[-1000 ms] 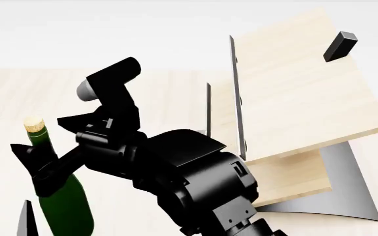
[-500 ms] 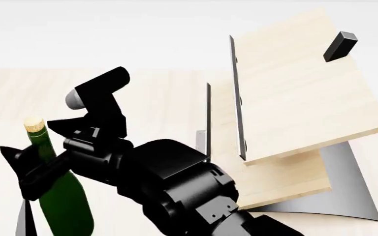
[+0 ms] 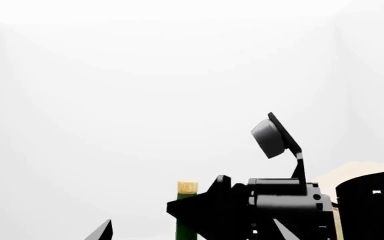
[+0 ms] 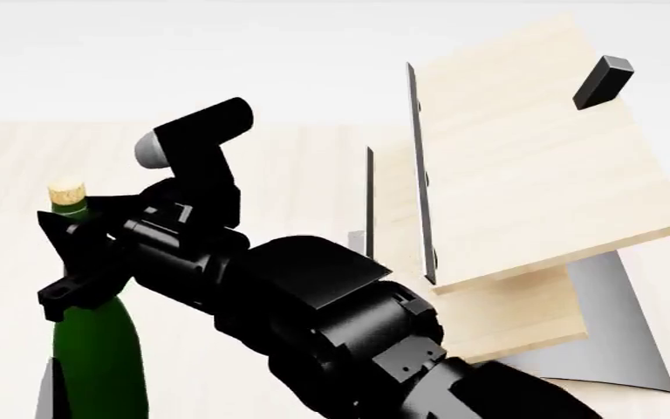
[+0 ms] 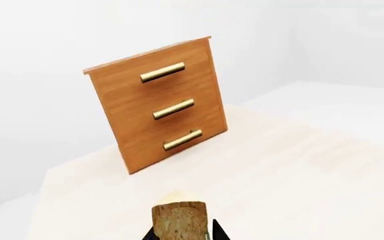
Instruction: Put the wine bottle on the wine rack.
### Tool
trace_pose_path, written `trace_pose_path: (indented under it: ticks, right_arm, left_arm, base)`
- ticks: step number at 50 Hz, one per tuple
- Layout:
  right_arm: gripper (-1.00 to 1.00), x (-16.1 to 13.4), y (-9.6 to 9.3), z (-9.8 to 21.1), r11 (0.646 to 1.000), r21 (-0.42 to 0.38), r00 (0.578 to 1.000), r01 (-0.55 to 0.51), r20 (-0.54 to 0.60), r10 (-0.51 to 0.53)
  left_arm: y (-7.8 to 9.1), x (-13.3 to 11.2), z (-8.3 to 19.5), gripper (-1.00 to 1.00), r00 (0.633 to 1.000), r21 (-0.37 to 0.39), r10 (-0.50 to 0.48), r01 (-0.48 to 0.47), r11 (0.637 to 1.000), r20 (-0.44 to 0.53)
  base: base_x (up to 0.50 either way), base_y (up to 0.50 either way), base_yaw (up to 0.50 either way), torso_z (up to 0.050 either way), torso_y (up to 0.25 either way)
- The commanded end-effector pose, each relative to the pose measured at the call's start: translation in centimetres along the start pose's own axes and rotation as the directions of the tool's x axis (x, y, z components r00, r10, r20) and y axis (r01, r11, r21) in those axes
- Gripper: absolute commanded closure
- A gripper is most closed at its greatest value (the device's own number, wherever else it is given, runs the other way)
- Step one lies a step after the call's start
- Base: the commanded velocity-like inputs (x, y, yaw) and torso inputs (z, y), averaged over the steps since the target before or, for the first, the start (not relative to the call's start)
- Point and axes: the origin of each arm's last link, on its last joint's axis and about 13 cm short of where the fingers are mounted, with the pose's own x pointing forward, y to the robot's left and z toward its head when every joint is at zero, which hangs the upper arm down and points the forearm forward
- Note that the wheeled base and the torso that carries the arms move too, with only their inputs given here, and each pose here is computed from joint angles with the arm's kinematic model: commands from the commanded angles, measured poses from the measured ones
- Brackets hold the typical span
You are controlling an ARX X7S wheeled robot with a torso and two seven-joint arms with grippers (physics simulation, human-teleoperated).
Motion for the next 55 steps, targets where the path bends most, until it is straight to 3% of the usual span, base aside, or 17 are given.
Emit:
trace_pose_path:
  ticks: [1,14,21,27,34,42,55]
  right_arm:
    - [1.00,-1.3,1.0,4.2,1.000,-0.016,0.990,0.021,0.140,-0.019]
    - [1.00,-4.3,0.2,7.3,0.993,0.012,0.948,0.120,0.297,-0.118]
    - [1.00,-6.1,-0.1,9.0,0.974,0.091,0.896,0.208,0.383,-0.227]
    - [1.00,-8.1,0.0,10.5,0.947,0.202,0.833,0.250,0.453,-0.317]
    - [1.00,-11.4,-0.2,12.7,0.891,0.372,0.758,0.261,0.493,-0.428]
    - [1.00,-14.4,0.1,14.2,0.866,0.417,0.698,0.275,0.533,-0.478]
    - [1.00,-17.3,-1.7,15.1,0.804,0.511,0.630,0.304,0.525,-0.572]
  left_arm:
    - [-0.1,0.0,0.0,-1.00,1.000,0.000,-0.007,0.007,1.000,-0.001]
    - [-0.1,0.0,0.0,-1.00,1.000,0.001,-0.003,0.003,1.000,-0.001]
    - [0.0,0.0,0.0,-1.00,1.000,0.001,-0.001,0.001,1.000,-0.001]
    - [0.1,0.0,0.0,-1.00,1.000,0.000,0.003,-0.003,1.000,-0.001]
    - [0.0,0.0,-0.1,-1.00,1.000,0.000,0.002,-0.002,1.000,-0.002]
    - [-0.1,0.0,-0.1,-1.00,1.000,0.000,-0.002,0.002,1.000,-0.005]
    - [-0.1,0.0,-0.1,-1.00,1.000,0.004,-0.004,0.004,1.000,-0.004]
  base:
    - [0.00,0.00,0.00,0.000,0.000]
    - [0.00,0.00,0.00,0.000,0.001]
    - [0.00,0.00,0.00,0.000,0.001]
    - [0.00,0.00,0.00,0.000,0.000]
    - [0.00,0.00,0.00,0.000,0.001]
    - [0.00,0.00,0.00,0.000,0.000]
    - [0.00,0.00,0.00,0.000,0.001]
